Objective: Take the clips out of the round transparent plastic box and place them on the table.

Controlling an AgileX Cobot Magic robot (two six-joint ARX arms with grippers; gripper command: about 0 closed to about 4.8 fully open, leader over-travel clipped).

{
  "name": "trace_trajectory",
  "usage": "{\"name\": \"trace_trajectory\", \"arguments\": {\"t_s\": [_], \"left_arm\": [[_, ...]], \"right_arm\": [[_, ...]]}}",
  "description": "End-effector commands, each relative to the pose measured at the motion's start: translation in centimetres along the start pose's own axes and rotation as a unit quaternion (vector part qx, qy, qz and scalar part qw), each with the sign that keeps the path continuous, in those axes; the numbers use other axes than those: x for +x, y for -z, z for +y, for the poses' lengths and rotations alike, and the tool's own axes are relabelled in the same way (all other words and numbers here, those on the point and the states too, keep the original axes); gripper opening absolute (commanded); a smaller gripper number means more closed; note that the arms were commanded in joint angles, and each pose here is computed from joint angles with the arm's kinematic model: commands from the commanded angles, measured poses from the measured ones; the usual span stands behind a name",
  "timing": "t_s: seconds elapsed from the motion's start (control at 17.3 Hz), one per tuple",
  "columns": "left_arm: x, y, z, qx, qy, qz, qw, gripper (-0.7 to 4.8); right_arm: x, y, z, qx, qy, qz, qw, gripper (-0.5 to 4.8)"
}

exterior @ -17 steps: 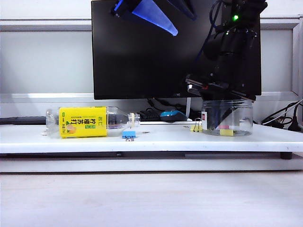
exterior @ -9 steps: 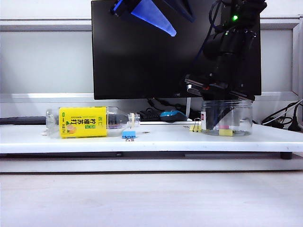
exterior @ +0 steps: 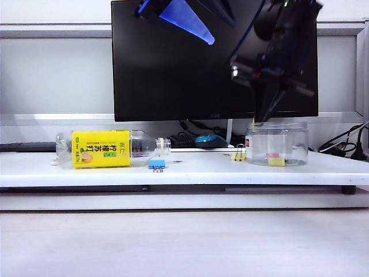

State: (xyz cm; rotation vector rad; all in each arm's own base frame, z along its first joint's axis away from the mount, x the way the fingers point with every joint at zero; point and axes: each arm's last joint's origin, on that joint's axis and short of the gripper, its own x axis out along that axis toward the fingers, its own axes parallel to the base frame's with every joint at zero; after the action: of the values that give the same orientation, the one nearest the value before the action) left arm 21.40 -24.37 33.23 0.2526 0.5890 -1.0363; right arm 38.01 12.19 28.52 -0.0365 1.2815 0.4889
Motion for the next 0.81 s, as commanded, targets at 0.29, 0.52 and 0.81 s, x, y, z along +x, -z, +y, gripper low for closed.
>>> {"name": "trace_trajectory", "arguments": {"t_s": [0.29, 0.52, 0.81], "left_arm": [[-0.2, -0.1, -0.1, 0.003, 0.002, 0.003, 1.000, 2.38], [-0.2, 0.0, -0.1, 0.002, 0.003, 0.007, 1.000, 2.38], [-0.2, 0.2, -0.1, 0.000, 0.004, 0.016, 1.000, 2.38]], "right_arm": [[-4.8, 0.8, 1.8, -0.036, -0.074, -0.067, 0.994, -0.01], [-4.1, -0.3, 4.6, -0.095, -0.101, -0.115, 0.984, -0.01], [0.3, -2.0, 4.1, -0.082, -0.092, -0.102, 0.987, -0.01]]}}
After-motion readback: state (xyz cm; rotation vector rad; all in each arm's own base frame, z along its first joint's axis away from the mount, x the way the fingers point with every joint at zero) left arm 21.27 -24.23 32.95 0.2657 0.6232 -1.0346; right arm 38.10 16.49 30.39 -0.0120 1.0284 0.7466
